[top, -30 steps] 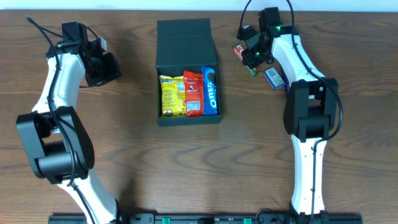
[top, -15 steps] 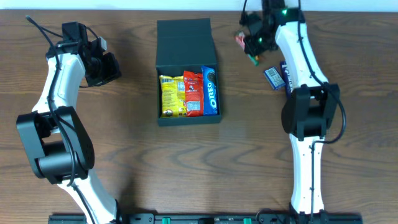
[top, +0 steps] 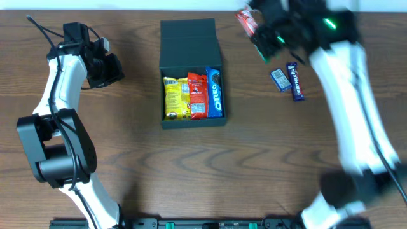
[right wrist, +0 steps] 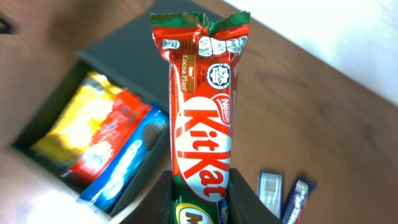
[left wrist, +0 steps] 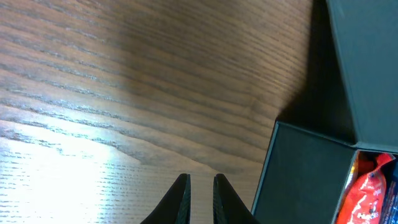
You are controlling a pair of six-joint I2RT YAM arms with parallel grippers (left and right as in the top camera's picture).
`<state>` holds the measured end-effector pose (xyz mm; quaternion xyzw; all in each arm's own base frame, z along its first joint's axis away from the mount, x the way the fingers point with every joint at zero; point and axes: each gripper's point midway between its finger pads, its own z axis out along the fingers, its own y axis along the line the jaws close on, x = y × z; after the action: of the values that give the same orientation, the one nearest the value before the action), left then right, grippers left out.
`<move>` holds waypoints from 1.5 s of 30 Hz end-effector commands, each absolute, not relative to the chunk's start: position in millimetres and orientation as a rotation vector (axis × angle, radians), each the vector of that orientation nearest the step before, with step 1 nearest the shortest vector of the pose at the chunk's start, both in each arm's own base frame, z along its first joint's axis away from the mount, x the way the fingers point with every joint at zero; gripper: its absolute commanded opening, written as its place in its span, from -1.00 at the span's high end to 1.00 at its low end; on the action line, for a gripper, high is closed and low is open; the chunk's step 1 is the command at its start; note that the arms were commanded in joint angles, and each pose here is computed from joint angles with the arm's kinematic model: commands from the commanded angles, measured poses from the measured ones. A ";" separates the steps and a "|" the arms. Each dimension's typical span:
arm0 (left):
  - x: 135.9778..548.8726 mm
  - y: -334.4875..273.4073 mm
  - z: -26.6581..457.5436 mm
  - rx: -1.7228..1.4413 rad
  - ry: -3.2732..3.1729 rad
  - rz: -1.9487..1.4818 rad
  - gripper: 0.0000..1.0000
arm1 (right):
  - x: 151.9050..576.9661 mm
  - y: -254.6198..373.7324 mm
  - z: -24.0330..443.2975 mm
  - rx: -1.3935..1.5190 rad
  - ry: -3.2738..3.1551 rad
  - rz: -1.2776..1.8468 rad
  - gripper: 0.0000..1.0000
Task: Pack container
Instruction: 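Carry the KitKat bar left and lower it into the box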
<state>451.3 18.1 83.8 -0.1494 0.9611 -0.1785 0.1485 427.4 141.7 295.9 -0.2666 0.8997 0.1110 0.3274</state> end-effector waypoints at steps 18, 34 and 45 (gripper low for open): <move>457.1 19.2 103.8 -0.376 2.720 -0.502 0.71 | 389.2 293.2 116.1 -0.145 2.731 0.432 0.69; 456.8 19.3 103.7 -0.356 2.722 -0.498 0.70 | 405.0 280.7 85.0 0.004 2.733 0.266 -0.04; 456.8 19.1 103.7 -0.356 2.722 -0.498 0.70 | 452.4 193.5 274.4 -0.152 2.301 -0.099 -0.45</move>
<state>450.6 18.0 83.9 -0.1388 0.9629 -0.1769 0.1494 438.4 246.3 195.6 -0.0497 0.9486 0.0410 0.3098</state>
